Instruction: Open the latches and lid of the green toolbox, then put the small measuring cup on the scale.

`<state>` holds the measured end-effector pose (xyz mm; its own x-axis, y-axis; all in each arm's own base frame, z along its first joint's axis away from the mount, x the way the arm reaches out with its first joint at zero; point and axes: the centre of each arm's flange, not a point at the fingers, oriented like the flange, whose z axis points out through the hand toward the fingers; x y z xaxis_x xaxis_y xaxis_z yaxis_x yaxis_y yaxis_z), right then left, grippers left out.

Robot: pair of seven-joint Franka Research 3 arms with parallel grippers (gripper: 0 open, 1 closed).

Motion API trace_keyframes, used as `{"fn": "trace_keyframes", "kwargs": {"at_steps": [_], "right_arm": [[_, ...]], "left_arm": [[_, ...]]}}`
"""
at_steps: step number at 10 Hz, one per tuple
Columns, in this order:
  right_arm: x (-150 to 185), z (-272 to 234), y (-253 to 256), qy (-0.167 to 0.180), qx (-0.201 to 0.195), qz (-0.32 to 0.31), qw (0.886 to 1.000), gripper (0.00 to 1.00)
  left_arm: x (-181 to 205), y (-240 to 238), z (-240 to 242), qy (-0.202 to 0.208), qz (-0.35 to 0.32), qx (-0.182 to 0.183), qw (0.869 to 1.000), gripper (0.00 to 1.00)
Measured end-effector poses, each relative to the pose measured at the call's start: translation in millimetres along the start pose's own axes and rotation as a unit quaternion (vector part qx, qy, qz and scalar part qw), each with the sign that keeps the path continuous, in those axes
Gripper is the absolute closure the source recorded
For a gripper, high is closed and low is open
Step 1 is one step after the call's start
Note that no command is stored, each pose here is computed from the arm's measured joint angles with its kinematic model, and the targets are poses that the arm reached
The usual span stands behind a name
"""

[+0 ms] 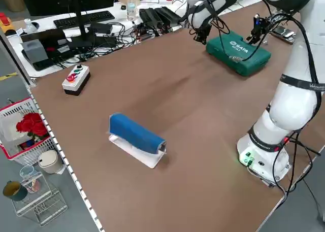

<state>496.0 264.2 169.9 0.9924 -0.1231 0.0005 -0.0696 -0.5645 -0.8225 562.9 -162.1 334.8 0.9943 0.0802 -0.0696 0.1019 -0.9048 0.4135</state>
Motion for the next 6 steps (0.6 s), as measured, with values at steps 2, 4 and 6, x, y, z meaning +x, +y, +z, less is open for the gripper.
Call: {"fn": "trace_keyframes", "kwargs": {"at_steps": [2,4,6], "right_arm": [[0,0,4,0.002,-0.006,0.000,1.000,0.59],[1,0,7,0.004,-0.008,0.000,1.000,0.73],[2,0,3,0.005,-0.006,-0.005,1.000,0.78]], "left_arm": [[-1,0,1,-0.001,0.000,0.000,1.000,0.99],[-2,2,4,-0.002,0.002,0.001,1.000,0.99],[-2,1,11,-0.005,0.001,0.000,1.000,0.99]]}}
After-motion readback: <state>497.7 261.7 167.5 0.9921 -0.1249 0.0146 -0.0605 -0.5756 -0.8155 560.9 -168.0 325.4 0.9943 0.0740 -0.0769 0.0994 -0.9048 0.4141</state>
